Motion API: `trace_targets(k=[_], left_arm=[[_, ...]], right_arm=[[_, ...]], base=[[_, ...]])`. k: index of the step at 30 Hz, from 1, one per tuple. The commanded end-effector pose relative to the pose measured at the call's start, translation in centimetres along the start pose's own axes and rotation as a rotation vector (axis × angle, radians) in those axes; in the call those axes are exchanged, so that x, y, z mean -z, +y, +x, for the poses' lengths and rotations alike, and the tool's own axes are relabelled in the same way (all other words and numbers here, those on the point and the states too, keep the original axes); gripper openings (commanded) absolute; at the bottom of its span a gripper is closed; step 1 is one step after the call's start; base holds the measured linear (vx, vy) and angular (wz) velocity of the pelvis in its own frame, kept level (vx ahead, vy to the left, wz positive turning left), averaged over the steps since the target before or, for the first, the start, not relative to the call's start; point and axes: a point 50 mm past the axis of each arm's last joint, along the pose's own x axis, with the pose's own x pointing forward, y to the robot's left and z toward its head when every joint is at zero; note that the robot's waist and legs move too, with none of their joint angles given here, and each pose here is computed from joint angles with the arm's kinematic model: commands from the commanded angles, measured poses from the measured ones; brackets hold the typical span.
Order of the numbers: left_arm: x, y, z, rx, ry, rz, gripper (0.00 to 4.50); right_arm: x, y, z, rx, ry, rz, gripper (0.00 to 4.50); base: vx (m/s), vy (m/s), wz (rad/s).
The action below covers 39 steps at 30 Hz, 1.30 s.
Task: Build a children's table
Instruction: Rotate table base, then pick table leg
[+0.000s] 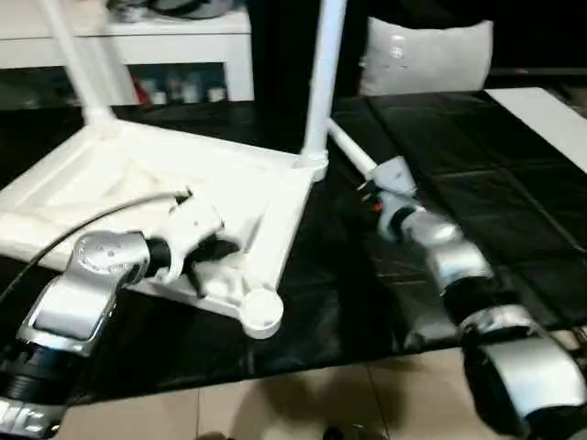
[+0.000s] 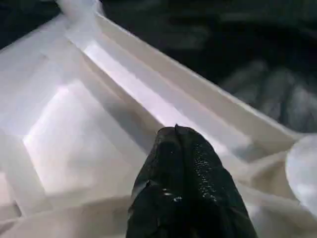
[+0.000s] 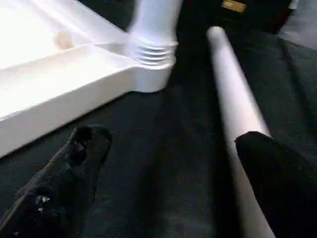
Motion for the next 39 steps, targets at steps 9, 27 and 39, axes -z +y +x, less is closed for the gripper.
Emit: trace_targets(k=[9, 27, 39], left_arm=[[-2.0, -0.8, 0.9, 0.02, -0.083, -0.011, 0.8], [-2.6, -2.0, -0.3, -0.025, -0.085, 0.052, 2.29], [-2.1, -2.5, -0.4, -0.019, -0.058, 0.049, 3.35]], right_arm=[[-2.6, -3.7, 0.0, 0.154, 0.204, -0.06, 4.5], [-0.9, -3.7, -0.4, 0.145, 0.318, 0.119, 3.96], [0.9, -4.3, -1.1, 0.165, 0.397, 0.11, 2.88]], base=[[0.0, 0.0, 0.0], [0.0, 0.0, 0.0], [0.0, 0.0, 0.0]])
